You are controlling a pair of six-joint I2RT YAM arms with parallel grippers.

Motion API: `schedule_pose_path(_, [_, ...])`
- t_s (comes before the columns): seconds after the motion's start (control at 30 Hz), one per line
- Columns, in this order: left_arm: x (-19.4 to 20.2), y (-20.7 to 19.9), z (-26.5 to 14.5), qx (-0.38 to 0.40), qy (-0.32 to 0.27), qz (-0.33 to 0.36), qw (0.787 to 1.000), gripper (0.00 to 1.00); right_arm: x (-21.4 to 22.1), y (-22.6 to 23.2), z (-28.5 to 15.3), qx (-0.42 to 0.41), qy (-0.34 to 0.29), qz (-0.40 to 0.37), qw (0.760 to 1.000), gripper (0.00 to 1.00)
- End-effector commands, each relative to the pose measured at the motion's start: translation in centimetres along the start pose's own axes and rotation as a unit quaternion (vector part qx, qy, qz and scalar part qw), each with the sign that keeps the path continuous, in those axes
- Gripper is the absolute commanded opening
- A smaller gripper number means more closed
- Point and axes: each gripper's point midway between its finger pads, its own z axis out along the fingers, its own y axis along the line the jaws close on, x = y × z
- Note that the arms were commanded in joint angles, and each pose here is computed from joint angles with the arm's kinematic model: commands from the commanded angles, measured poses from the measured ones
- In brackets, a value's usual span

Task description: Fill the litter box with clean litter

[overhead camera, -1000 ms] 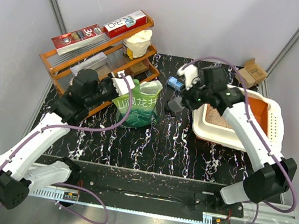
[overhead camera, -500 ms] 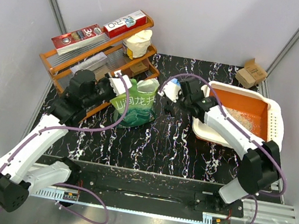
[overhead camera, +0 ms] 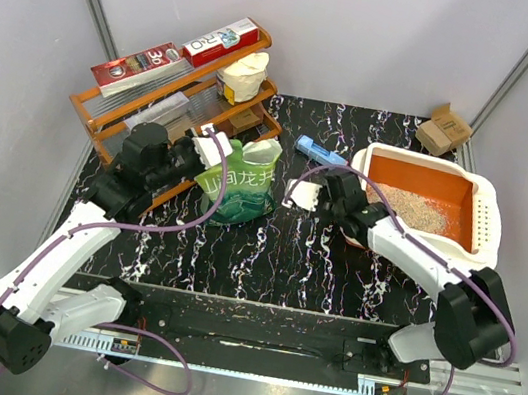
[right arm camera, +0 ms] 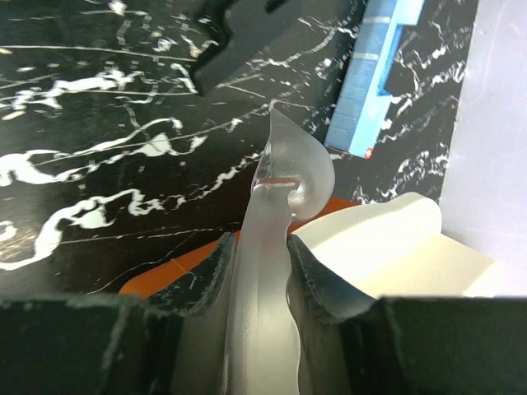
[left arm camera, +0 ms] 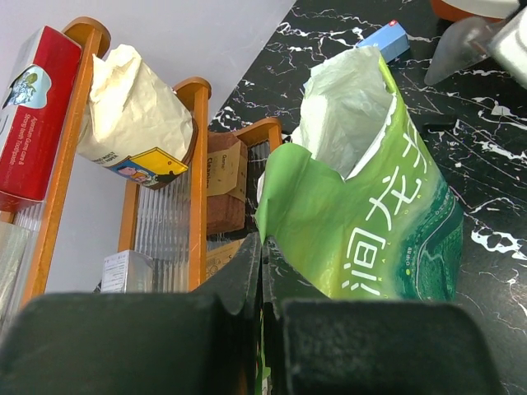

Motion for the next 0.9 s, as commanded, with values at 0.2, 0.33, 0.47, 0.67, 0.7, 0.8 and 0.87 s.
schedule_pose_path(0.2, [-3.7, 2.4, -0.7, -0.034, -0.055, 0.009, 0.998, 0.0, -2.3, 8.2, -6.0, -0.206, -0.095, 0.008, 0.974, 0.42])
schedule_pose_path(0.33, [-3.7, 2.3, -0.4, -0.028, -0.054, 0.009, 0.998, 0.0, -1.7, 10.4, -7.7, -0.26, -0.084, 0.033, 0.961, 0.56])
schedule_pose_path(0.47, [-3.7, 2.4, 0.1, -0.028, -0.056, 0.006, 0.998, 0.0, -0.3, 11.7, -8.5, -0.286, -0.05, 0.042, 0.956, 0.59])
schedule_pose_path(0.67, [-3.5, 2.3, 0.5, -0.023, -0.052, 0.006, 0.998, 0.0, 0.5, 12.4, -9.2, -0.288, -0.036, 0.057, 0.955, 0.62])
schedule_pose_path(0.7, [-3.5, 2.3, 0.7, -0.021, -0.052, 0.005, 0.998, 0.0, 0.4, 12.6, -9.3, -0.29, -0.037, 0.063, 0.954, 0.64])
schedule_pose_path(0.8, [-3.6, 2.2, 0.8, -0.017, -0.05, 0.003, 0.999, 0.0, 0.3, 13.0, -9.6, -0.296, -0.037, 0.083, 0.951, 0.73])
schedule_pose_path(0.87, [-3.7, 2.1, 0.8, -0.012, -0.05, 0.004, 0.999, 0.0, 0.4, 13.2, -9.9, -0.298, -0.034, 0.09, 0.95, 0.75])
